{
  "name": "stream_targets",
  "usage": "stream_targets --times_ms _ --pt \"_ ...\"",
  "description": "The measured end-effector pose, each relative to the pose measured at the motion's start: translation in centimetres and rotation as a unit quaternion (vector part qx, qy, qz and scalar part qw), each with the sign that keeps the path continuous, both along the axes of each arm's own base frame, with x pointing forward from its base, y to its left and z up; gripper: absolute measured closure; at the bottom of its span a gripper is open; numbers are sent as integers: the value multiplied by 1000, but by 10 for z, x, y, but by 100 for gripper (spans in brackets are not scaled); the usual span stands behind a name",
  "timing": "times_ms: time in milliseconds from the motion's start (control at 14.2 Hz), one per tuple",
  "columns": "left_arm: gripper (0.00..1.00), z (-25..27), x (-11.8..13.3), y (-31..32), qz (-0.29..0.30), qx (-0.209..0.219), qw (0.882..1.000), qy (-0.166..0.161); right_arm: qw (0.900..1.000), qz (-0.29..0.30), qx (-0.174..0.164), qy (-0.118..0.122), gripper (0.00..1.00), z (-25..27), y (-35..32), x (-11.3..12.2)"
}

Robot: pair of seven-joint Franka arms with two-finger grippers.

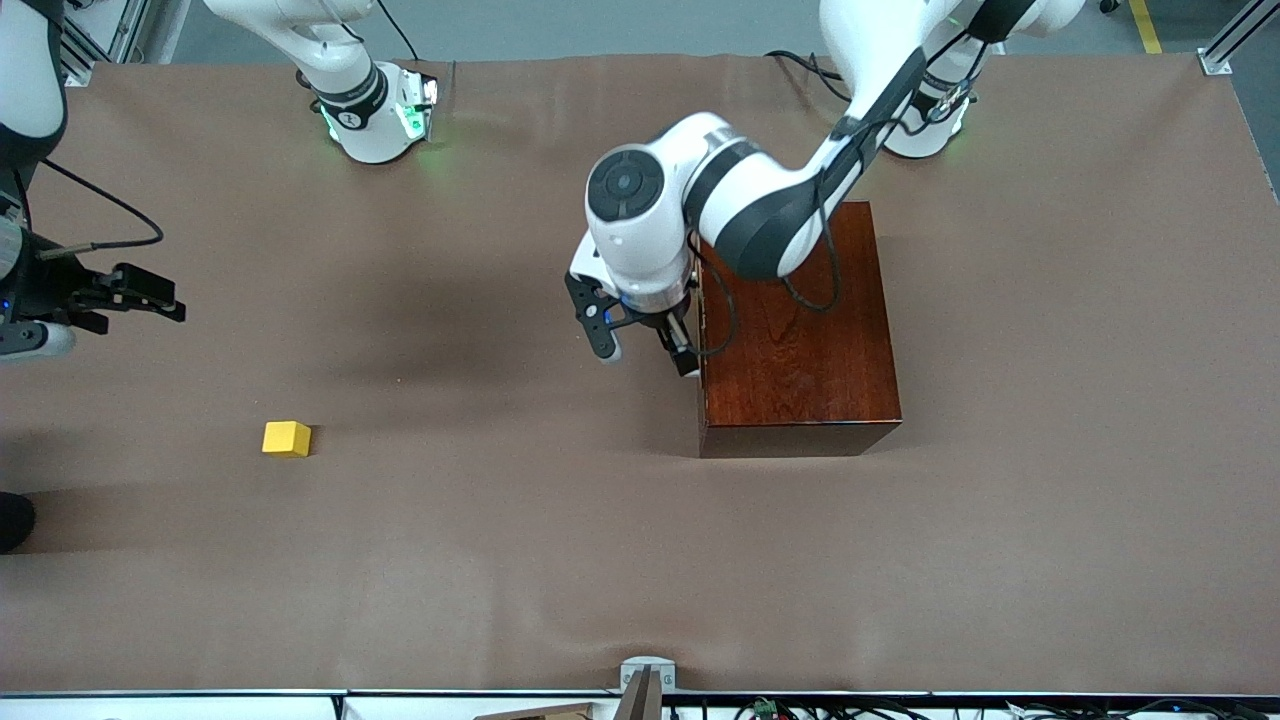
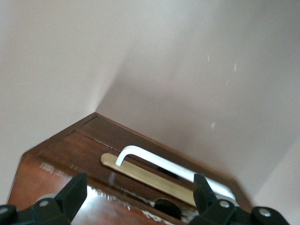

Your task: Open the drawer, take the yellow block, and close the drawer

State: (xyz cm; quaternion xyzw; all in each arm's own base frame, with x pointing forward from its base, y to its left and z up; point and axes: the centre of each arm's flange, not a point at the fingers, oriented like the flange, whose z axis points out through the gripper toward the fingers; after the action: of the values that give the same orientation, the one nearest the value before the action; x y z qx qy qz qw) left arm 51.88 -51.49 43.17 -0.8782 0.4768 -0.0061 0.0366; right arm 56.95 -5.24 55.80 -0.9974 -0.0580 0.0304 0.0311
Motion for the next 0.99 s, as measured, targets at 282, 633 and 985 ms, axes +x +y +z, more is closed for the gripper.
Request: stream_targets --times_ms 282,633,985 --pt "0 89 -4 34 183 -28 982 -33 999 -43 -1 15 0 20 1 -18" --pt "0 151 48 184 503 -16 864 -10 999 -47 -2 10 0 31 0 -21" --pt "0 172 84 336 615 -17 788 29 999 -48 -14 -11 0 52 -3 -19"
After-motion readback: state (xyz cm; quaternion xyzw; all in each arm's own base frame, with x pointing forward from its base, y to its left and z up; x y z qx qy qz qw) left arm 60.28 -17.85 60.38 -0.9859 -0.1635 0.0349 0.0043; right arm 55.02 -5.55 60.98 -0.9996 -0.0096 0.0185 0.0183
